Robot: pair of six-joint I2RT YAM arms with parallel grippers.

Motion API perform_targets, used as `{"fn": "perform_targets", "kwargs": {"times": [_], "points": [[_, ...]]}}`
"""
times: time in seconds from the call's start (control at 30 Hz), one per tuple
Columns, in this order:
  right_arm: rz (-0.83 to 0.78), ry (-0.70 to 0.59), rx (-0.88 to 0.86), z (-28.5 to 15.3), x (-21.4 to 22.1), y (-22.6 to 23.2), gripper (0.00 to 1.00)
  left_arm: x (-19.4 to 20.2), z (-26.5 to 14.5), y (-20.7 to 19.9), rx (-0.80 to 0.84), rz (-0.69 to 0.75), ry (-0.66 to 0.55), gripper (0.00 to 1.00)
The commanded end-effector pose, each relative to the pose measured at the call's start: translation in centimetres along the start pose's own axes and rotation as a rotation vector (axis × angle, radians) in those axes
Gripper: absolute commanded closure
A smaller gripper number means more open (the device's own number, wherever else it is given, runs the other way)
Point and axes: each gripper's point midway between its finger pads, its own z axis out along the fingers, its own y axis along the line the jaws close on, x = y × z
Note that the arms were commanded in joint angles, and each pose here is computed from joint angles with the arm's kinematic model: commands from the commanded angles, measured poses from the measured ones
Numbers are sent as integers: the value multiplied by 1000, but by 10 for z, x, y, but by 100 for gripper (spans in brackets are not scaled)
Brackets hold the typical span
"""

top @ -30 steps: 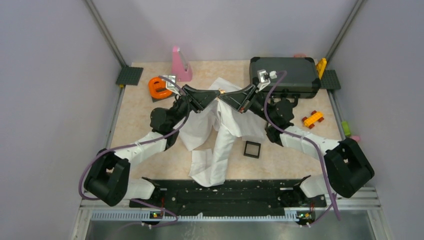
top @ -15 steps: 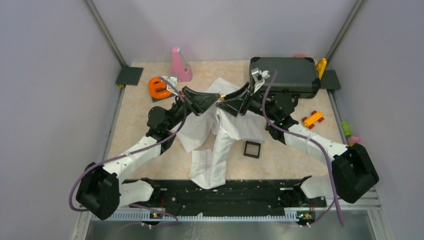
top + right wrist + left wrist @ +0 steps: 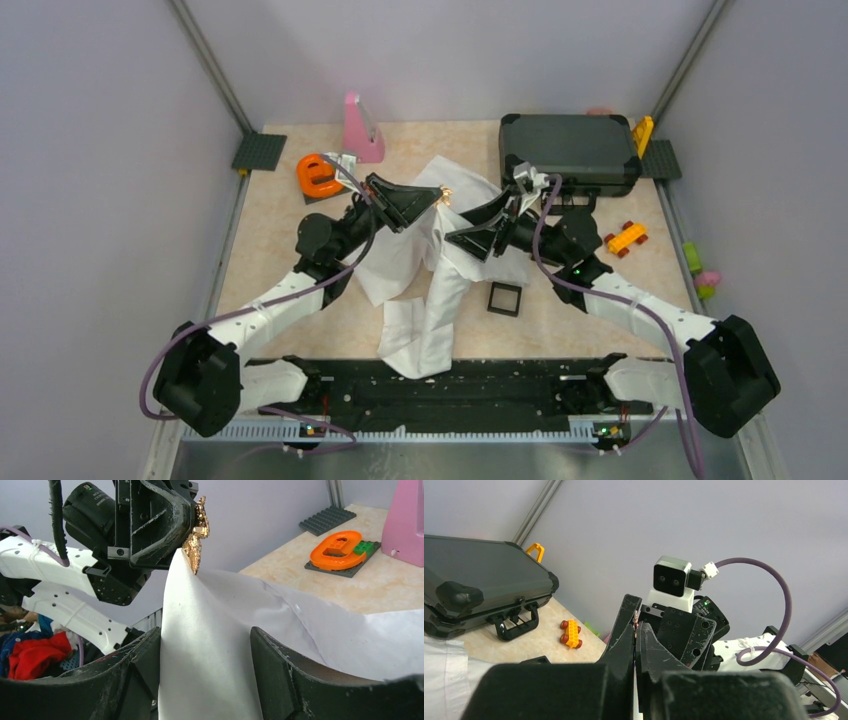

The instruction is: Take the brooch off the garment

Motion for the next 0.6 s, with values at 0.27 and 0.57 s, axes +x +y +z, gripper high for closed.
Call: {"fn": "perform_targets", "kwargs": {"times": [0.27, 0.57], "points": [[65, -336, -10, 2, -71, 10, 53, -16, 0, -32, 178, -18, -95, 100], [118, -295, -83, 17, -71, 15, 73, -16, 2, -34, 187, -22, -88, 100]]}}
